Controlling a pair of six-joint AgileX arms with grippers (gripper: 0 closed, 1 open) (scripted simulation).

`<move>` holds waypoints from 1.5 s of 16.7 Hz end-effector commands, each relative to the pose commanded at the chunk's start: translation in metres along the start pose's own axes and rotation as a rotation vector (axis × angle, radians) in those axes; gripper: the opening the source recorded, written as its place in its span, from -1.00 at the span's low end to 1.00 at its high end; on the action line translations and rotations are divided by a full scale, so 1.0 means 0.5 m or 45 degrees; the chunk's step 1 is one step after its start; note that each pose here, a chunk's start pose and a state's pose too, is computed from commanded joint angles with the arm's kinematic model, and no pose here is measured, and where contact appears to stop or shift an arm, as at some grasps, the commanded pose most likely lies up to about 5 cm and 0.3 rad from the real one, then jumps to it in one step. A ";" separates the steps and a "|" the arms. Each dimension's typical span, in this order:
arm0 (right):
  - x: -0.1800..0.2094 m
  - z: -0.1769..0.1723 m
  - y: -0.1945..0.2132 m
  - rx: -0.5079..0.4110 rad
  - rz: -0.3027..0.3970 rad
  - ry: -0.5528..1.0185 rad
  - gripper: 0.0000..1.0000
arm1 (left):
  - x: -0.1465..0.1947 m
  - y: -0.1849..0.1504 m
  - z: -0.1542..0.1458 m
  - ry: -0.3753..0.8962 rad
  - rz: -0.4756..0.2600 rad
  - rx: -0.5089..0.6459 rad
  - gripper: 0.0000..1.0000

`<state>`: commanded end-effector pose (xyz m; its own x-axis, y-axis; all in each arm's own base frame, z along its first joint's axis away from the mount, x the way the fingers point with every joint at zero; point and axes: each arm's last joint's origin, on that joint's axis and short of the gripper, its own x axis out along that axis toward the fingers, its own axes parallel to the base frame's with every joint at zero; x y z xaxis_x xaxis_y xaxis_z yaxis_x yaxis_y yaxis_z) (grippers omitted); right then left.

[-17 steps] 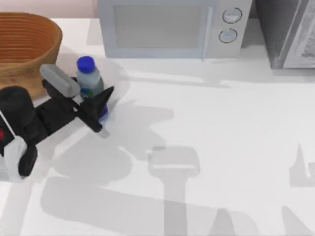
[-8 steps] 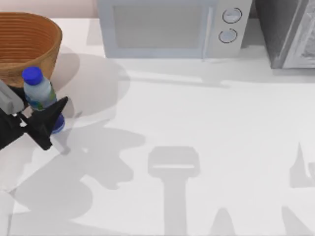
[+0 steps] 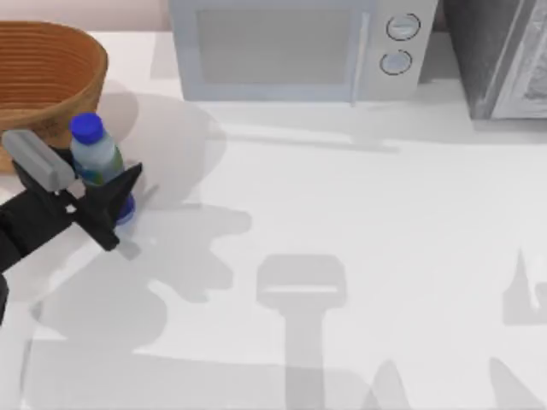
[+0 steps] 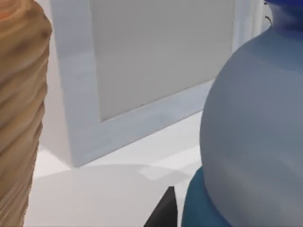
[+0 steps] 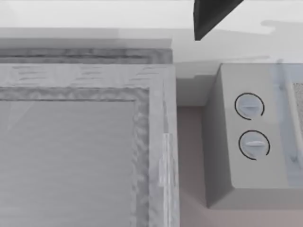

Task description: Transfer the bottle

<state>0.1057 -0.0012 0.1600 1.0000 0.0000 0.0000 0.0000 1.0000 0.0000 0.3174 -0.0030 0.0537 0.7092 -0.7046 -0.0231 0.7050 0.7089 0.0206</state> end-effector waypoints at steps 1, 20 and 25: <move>0.000 0.000 0.000 0.000 0.000 0.000 1.00 | 0.016 -0.002 -0.010 -0.001 -0.002 0.001 -1.00; 0.000 0.000 0.000 0.000 0.000 0.000 1.00 | 0.041 -0.005 -0.025 -0.005 -0.003 0.005 0.96; 0.000 0.000 0.000 0.000 0.000 0.000 1.00 | 0.041 -0.005 -0.025 -0.005 -0.003 0.005 1.00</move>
<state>0.1057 -0.0012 0.1600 1.0000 0.0000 0.0000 0.0000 1.0000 0.0000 0.3302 -0.0187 0.0408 0.7078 -0.7062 -0.0193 0.7064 0.7074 0.0241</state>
